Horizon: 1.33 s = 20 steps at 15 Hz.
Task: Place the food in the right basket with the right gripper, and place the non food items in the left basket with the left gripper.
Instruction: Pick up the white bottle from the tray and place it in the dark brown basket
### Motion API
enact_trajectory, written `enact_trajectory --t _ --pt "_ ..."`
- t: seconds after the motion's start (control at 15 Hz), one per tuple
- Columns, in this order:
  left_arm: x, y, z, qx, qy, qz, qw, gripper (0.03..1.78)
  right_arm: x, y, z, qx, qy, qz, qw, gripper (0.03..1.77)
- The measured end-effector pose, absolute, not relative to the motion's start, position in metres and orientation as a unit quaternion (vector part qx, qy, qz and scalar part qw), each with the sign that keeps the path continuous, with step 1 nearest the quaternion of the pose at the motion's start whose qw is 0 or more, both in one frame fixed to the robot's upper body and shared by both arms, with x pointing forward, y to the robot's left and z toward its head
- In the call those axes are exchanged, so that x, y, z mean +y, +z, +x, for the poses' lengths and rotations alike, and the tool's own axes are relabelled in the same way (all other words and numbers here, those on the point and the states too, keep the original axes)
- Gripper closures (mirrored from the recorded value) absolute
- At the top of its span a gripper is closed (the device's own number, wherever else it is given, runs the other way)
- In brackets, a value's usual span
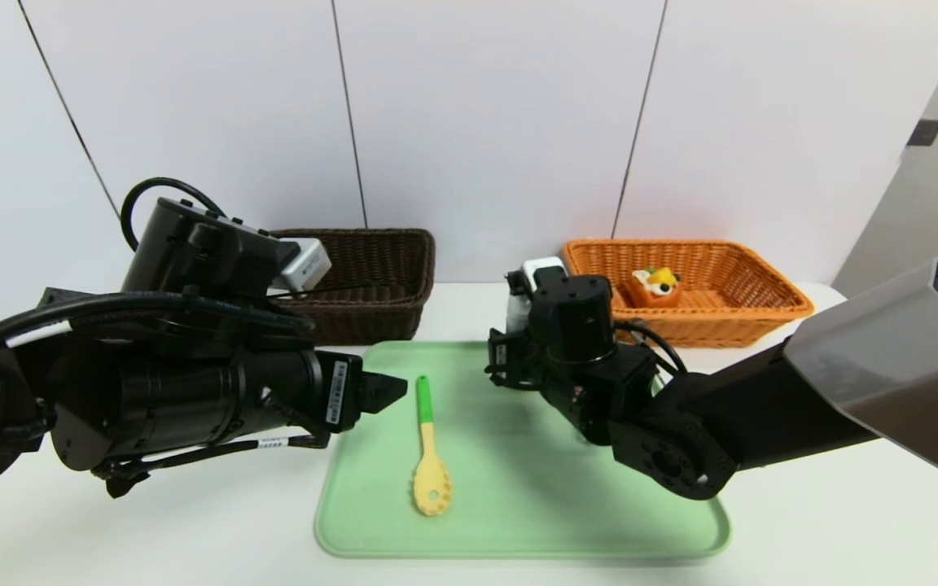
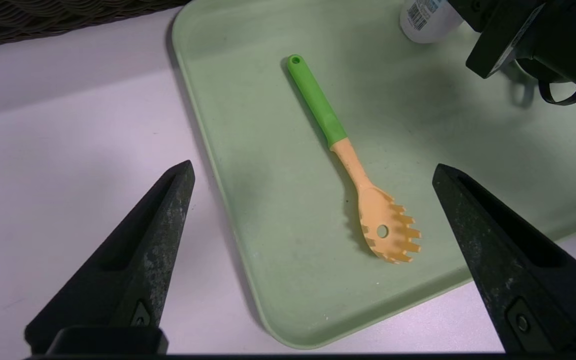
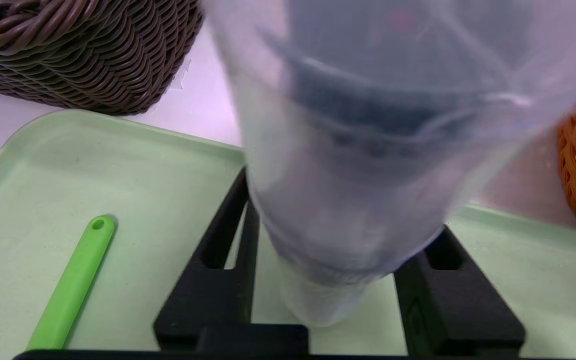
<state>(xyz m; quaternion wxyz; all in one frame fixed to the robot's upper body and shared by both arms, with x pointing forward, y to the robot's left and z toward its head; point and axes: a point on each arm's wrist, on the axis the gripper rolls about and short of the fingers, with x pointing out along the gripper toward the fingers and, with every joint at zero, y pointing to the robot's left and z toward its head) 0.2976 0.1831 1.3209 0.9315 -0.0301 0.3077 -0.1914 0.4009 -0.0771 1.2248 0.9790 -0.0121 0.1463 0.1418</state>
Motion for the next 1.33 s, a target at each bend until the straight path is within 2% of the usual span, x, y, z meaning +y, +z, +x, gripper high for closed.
enact_trajectory --t 0.07,0.33,0.67,0.87,1.2,1.33 --pt "0.183 1.321 0.298 0.308 -0.191 -0.03 0.931 0.12 -0.077 1.225 0.401 0.146 0.142 -0.012 0.979 1.17" --pt "0.182 1.32 0.298 0.309 -0.191 -0.03 0.931 0.12 -0.076 1.23 0.397 0.142 0.147 -0.016 0.979 1.17" --pt "0.182 1.318 0.299 0.312 -0.19 -0.029 0.93 0.12 -0.079 1.259 0.382 0.12 0.159 -0.016 0.98 1.17" --pt "0.183 1.315 0.298 0.318 -0.189 -0.027 0.929 0.12 -0.082 1.292 0.376 0.096 0.167 -0.02 0.981 1.17" --pt "0.184 1.311 0.296 0.322 -0.183 -0.022 0.929 0.12 -0.075 1.363 0.38 0.043 0.196 0.01 0.98 1.17" --pt "0.186 1.307 0.294 0.328 -0.177 -0.017 0.928 0.12 -0.067 1.381 0.383 0.032 0.211 0.017 0.977 1.17"
